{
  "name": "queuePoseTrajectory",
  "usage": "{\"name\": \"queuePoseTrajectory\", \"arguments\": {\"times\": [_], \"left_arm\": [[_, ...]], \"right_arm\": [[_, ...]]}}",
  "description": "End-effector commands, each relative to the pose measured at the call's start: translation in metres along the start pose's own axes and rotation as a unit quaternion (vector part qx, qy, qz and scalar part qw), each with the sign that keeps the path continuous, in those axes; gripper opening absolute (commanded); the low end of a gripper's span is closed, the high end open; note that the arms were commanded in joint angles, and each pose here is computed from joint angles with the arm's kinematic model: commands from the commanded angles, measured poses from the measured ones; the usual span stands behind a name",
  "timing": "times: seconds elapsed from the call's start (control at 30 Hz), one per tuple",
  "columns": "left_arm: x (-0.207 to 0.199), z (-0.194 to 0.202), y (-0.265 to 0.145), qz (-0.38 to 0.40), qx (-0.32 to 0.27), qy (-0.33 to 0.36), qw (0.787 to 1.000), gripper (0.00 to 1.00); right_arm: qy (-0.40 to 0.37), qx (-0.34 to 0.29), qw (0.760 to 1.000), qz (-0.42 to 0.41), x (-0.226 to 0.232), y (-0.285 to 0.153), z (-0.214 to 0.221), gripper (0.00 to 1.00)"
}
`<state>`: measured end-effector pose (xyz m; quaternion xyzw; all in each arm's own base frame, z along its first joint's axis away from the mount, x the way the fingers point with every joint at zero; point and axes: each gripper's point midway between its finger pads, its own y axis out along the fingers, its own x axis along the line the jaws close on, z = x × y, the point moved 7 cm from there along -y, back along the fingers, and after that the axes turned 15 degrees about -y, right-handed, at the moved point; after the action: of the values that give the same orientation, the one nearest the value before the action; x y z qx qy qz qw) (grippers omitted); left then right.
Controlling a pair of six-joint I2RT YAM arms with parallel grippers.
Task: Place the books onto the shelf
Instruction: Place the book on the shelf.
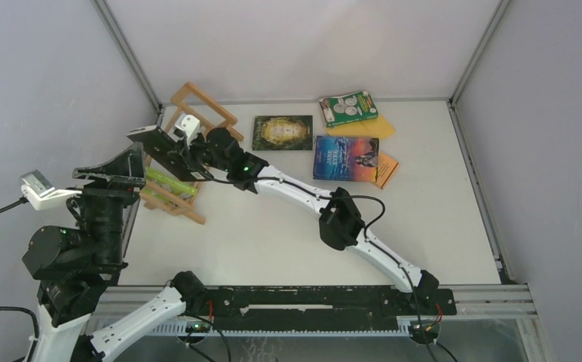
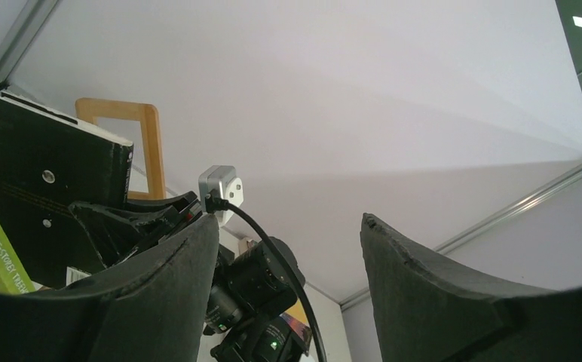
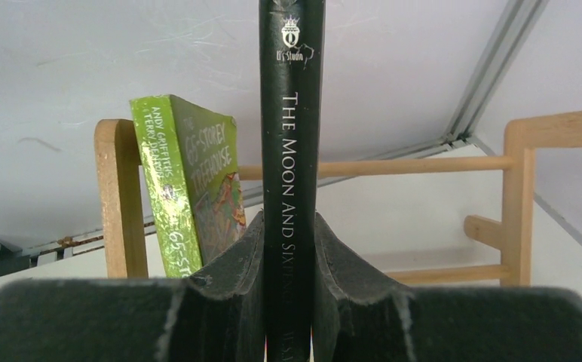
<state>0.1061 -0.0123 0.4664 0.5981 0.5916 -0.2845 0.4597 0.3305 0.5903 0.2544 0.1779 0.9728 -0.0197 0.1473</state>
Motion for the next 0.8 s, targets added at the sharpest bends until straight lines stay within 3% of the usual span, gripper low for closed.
{"name": "queuePoseTrajectory", "arguments": {"times": [0.0,0.33,0.53,0.77], "left_arm": [[0.002,-0.001,-0.002,0.018,-0.006,0.008,1.0,0.73],[0.004,0.004,0.003,0.022,-0.017,0.021,0.999,0.74],[0.004,0.008,0.006,0.019,-0.019,0.022,0.999,0.74],[0.0,0.012,0.011,0.019,-0.016,0.016,1.0,0.74]], "right_arm": [[-0.037,-0.143,0.989,0.021,-0.008,0.002,-0.074,0.0],[-0.028,-0.138,0.99,0.005,0.003,0.009,-0.055,0.0],[-0.018,-0.139,0.99,-0.006,0.007,0.009,-0.053,0.3],[-0.012,-0.141,0.99,-0.013,0.01,0.007,-0.06,0.45]]}}
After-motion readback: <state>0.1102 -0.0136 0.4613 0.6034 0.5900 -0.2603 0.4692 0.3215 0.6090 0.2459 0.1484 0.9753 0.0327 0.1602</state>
